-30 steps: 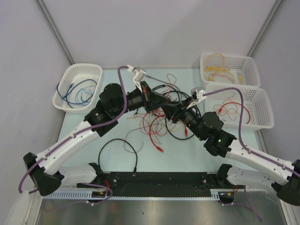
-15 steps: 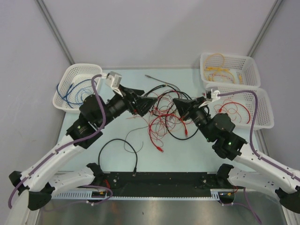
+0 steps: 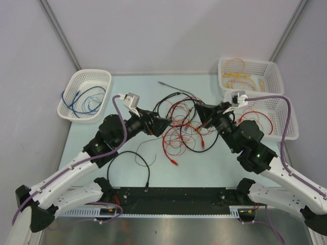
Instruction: Untangle the cables
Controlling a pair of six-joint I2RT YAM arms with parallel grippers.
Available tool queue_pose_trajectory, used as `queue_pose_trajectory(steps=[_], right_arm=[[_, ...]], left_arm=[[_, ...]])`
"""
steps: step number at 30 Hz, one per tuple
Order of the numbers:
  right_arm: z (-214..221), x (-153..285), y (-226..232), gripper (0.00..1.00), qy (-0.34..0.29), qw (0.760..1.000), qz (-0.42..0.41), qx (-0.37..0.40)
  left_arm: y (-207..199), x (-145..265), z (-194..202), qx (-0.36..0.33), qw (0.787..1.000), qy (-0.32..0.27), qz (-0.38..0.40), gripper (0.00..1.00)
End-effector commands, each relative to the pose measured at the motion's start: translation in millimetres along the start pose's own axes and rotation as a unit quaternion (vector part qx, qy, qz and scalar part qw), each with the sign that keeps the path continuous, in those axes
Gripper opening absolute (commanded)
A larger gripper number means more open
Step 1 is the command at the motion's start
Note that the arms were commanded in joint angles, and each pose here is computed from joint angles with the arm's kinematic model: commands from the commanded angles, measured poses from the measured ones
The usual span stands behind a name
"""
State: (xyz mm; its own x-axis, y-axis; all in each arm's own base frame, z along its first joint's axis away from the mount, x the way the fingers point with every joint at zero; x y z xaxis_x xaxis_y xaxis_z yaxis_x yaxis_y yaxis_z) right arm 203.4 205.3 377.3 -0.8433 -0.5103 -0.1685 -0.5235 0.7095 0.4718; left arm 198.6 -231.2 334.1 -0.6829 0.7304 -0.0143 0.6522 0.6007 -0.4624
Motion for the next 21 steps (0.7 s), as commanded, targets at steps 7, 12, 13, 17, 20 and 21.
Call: queue_pose_trajectory(steps=[7,12,13,17,20,21], right_arm=[[-107,28,-7,0.0,-0.123,0.988,0.086,0.043],[-146,31,-7,0.0,-0.145,0.983,0.097,0.06],[-151,32,-4,0.0,-0.149,0.983,0.093,0.056],[-150,31,1,0.0,-0.141,0.986,0.08,0.041],[-161,36,5,0.0,-0.158,0.984,0.073,0.034],[-169,39,8,0.0,-0.168,0.983,0.069,0.033]], left_arm=[[8,-14,24,0.031,0.999,0.028,-0.001,0.99],[3,-17,31,0.041,0.998,0.014,0.036,1.0],[2,-19,33,0.047,0.998,0.014,0.042,1.0],[-4,-30,46,0.061,0.995,0.027,0.076,1.0],[-8,-40,64,0.066,0.993,0.051,0.085,1.0],[-9,-42,71,0.066,0.992,0.059,0.087,1.0]])
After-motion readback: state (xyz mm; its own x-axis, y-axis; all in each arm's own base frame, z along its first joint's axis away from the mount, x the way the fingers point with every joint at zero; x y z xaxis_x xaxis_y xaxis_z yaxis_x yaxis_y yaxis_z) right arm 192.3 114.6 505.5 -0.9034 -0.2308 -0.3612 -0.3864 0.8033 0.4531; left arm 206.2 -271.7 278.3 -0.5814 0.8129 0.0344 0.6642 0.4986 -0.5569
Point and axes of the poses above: each gripper's point midway between its finger pads, its own x axis back along the fingers, its own y axis along the line the jaws close on, z = x × y, the point moved 4 cm from there along x, back along the fingers, and after that the axes turned 1 degree about -x, right-handed, at the moved point
